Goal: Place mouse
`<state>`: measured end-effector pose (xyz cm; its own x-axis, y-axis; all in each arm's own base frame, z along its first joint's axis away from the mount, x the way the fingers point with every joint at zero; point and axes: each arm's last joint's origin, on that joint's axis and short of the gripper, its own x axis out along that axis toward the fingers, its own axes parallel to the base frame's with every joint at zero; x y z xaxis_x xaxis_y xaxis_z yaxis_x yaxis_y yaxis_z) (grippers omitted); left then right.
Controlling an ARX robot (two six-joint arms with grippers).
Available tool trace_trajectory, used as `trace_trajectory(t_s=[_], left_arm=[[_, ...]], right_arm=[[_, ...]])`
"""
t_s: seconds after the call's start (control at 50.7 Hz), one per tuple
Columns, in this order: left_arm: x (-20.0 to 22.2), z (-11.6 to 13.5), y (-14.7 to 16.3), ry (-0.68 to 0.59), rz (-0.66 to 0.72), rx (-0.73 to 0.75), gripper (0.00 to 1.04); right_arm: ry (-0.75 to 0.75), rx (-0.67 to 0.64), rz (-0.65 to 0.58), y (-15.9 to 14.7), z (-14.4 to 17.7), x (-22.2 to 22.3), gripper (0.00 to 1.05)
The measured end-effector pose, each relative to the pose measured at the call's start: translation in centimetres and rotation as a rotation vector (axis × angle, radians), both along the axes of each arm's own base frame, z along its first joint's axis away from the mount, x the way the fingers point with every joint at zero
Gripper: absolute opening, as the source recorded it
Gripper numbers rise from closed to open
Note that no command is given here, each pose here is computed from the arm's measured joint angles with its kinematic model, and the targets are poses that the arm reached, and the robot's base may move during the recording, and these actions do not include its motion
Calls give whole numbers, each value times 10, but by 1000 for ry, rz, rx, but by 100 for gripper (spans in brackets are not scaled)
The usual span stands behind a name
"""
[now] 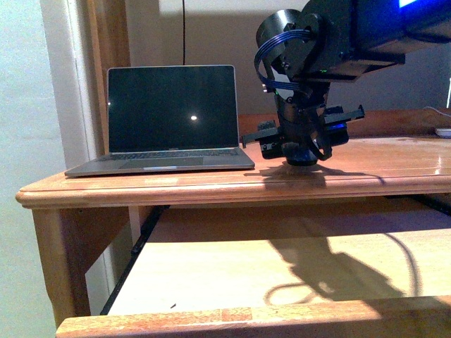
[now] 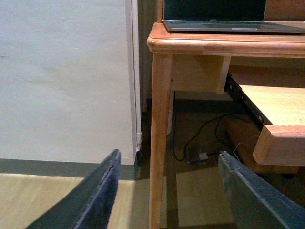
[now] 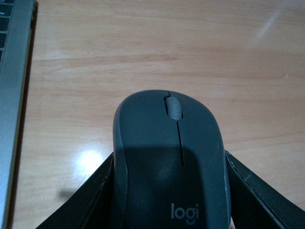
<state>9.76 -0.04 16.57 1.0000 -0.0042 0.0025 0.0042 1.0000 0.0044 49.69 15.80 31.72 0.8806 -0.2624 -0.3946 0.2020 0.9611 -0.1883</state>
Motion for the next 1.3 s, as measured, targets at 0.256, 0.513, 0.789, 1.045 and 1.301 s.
trace_trajectory(t_s=[0.256, 0.513, 0.789, 1.045, 1.301], left_arm=[[0, 0, 0, 0, 0, 0, 97], [0, 0, 0, 0, 0, 0, 97], [0, 0, 0, 0, 0, 0, 97], [0, 0, 0, 0, 0, 0, 97], [0, 0, 0, 0, 0, 0, 97]], right_arm=[[-52, -13, 19, 1, -4, 16, 89], [-195, 122, 90, -32, 24, -13, 97], [-406, 220, 204, -108, 65, -136, 97], [-260, 218, 229, -170, -33, -248, 97], [-122, 208, 243, -174, -112, -302, 97]])
